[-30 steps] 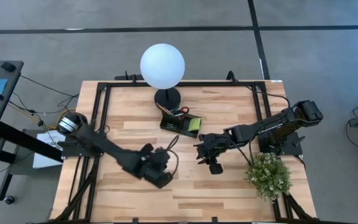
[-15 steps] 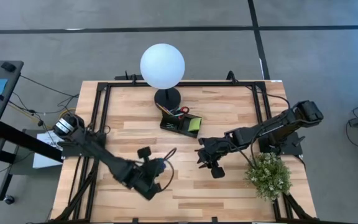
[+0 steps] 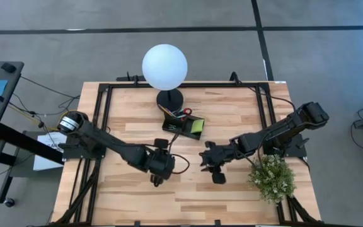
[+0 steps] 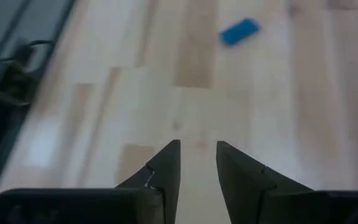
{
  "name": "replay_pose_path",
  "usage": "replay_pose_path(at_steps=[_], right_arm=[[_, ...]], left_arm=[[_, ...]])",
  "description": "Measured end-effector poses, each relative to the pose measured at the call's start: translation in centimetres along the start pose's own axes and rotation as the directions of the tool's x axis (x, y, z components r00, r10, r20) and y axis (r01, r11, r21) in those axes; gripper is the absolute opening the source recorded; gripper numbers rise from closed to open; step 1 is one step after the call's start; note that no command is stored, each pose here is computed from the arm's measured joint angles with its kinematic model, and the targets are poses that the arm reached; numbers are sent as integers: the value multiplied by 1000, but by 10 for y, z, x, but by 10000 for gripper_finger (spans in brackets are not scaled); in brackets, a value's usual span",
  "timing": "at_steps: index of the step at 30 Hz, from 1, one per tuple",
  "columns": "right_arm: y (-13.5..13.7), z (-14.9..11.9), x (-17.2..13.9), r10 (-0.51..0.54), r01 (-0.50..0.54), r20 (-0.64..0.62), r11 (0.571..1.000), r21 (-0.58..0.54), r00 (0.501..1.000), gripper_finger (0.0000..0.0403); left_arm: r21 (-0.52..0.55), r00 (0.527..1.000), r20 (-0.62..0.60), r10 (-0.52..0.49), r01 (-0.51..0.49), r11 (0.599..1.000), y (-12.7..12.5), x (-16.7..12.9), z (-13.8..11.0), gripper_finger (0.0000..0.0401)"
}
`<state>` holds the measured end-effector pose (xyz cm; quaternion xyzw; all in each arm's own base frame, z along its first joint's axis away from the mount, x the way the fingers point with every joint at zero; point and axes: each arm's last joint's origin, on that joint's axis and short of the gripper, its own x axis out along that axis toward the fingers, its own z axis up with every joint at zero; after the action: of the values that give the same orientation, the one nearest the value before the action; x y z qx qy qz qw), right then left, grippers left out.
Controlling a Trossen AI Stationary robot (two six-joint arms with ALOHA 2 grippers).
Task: Pick and place office supplies into organizer
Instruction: Put the eraser into the desk organizer
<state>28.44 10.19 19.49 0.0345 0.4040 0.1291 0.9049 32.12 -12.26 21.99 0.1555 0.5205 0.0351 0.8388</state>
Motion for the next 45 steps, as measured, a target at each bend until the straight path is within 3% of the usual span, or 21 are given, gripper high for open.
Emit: replay_pose_path(at_steps=[6, 16, 23, 27, 32, 39, 45], right_arm=[[-2, -2, 0, -62, 62, -9, 998, 27, 998, 97], [5, -4, 0, -43, 43, -12, 999, 8, 999, 97], [18, -7, 0, -13, 13, -22, 1000, -25, 1000, 97], [25, -9, 0, 2, -3, -25, 999, -40, 1000, 97], [30, -10, 0, 14, -16, -28, 998, -53, 999, 97], [32, -10, 0, 21, -22, -24, 998, -58, 999, 97], [33, -6, 0, 30, -29, 13, 998, -55, 999, 97]], left_arm=[[64, 985, -72, -159, 164, 984, -1, 13, -13, 164], [253, 981, 31, -194, 180, 951, 0, 32, -17, 152], [219, 942, 23, -334, 322, 921, 18, 58, -35, 150], [268, 927, 76, -367, 336, 903, 22, 69, -43, 150], [291, 907, 53, -417, 386, 876, 24, 79, -59, 150], [343, 880, 185, -438, 360, 868, 26, 95, -84, 150], [346, 784, 360, -505, 391, 853, 34, 107, -113, 150]])
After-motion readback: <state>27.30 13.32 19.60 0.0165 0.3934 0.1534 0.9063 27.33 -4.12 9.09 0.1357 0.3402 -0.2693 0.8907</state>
